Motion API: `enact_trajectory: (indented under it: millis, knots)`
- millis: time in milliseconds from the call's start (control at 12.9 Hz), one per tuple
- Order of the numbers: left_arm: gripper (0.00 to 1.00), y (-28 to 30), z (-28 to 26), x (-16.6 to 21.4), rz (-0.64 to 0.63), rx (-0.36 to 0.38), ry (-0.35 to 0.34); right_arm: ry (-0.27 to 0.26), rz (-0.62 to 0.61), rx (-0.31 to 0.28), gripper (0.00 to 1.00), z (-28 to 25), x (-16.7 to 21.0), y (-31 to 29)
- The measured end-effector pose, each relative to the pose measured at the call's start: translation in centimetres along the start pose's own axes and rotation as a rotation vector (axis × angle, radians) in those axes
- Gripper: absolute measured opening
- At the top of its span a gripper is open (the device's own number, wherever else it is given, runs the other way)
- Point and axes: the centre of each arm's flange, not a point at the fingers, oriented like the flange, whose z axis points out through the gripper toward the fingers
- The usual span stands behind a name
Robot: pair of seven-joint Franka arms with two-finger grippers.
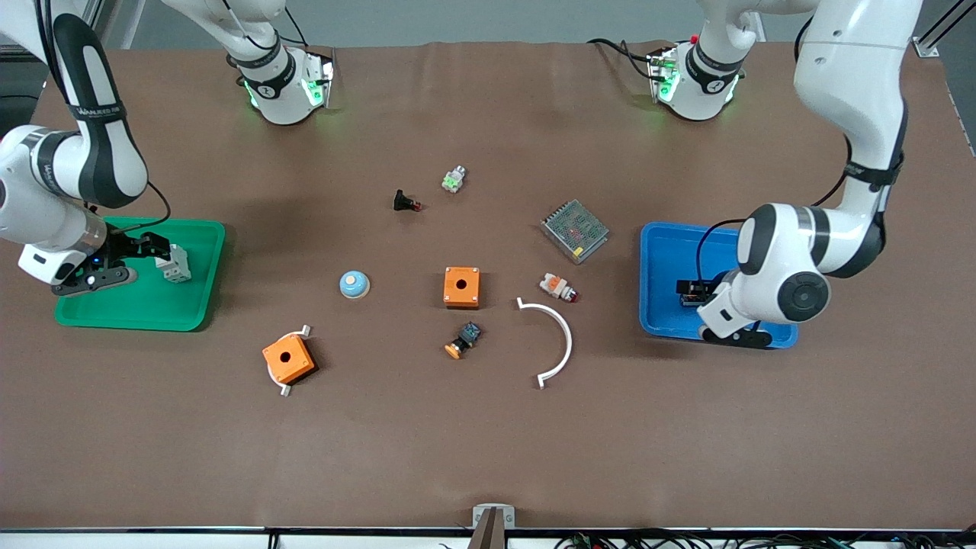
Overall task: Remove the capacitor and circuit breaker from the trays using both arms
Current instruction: 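Grasp the breaker with the right gripper while the left gripper grasps the capacitor, then carry the breaker with the right gripper while the left gripper carries the capacitor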
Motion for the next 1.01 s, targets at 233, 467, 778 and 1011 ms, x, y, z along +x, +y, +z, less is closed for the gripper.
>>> enact_trajectory:
  millis: [233, 467, 778, 1011]
  knots:
    - [0.96, 1.2, 2.7, 0.5, 0.001, 0.009, -0.008, -0.014, -0.033, -0.023, 0.89, 1.3, -0.3, 0.0]
    - [0.81, 0.9, 3.7, 0.7, -0.004, 0.011, -0.017, 0.002, -0.041, -0.027, 0.89, 4.1, -1.1, 0.2]
    - [0.51, 0.6, 3.0, 1.1, -0.009, 0.009, 0.000, 0.022, -0.061, -0.029, 0.84, 8.4, -2.0, 1.0]
    - [0.51, 1.3, -1.3, 2.6, -0.046, -0.011, 0.081, 0.027, -0.077, -0.027, 0.69, 10.4, -2.4, 1.3]
